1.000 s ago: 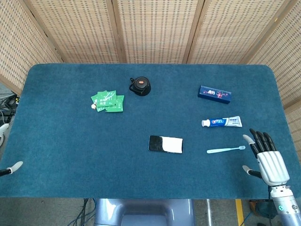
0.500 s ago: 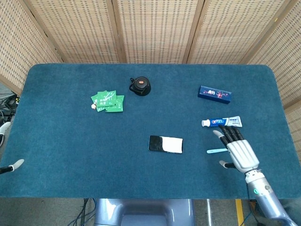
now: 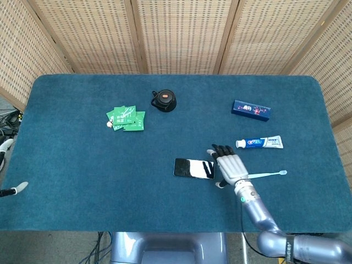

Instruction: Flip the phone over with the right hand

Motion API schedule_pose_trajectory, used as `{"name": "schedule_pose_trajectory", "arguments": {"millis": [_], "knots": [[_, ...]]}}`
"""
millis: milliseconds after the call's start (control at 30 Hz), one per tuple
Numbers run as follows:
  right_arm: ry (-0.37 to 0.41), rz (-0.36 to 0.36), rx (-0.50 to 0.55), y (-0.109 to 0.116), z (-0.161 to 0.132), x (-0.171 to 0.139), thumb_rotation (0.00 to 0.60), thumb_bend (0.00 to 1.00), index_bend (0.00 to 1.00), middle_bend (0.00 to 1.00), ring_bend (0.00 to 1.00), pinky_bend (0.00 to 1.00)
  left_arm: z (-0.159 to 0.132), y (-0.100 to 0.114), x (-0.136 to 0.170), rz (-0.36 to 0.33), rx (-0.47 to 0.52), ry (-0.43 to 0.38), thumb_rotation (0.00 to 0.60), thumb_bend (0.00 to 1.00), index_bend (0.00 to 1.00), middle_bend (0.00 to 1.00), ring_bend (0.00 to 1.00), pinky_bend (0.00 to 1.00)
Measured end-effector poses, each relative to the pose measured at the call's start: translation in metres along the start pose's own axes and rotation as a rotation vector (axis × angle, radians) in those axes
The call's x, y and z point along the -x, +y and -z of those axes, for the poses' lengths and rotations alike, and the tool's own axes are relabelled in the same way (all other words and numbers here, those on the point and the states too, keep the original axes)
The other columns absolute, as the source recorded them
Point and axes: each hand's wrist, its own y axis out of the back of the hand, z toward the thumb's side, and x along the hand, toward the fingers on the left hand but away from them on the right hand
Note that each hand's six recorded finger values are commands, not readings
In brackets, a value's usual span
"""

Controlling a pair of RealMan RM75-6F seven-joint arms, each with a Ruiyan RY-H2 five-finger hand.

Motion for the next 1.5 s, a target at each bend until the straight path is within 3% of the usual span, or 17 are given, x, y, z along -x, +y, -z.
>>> {"name": "schedule_pose_trajectory", "arguments": {"millis": [200,433,633,1100,1500], "knots": [[-0.010,-0.048,0.055,-0.018,-0.033,0.025,0.600,0.00,0.01,0.00,0.00,0.00,0.002,0.000,-0.003,0.002,0.001,0.009,0.600,0.00,0.00,0.00,0.00,0.00],[-0.022,-0.031,0.044,-0.023,-0.047,0.045,0.600,0.00,0.05,0.00,0.00,0.00,0.004,0.002,-0.003,-0.003,0.006,0.015,0.600,0.00,0.00,0.00,0.00,0.00],[-0.036,-0.031,0.054,-0.028,-0.052,0.052,0.600,0.13,0.15,0.00,0.00,0.00,0.003,0.001,-0.004,0.000,0.003,0.014,0.600,0.00,0.00,0.00,0.00,0.00],[-0.040,-0.041,0.063,-0.034,-0.062,0.062,0.600,0.23,0.27,0.00,0.00,0.00,0.004,0.001,-0.005,-0.001,0.004,0.020,0.600,0.00,0.00,0.00,0.00,0.00],[-0.028,-0.037,0.069,-0.037,-0.068,0.064,0.600,0.40,0.50,0.00,0.00,0.00,0.004,0.002,-0.004,-0.003,0.009,0.015,0.600,0.00,0.00,0.00,0.00,0.00]]}}
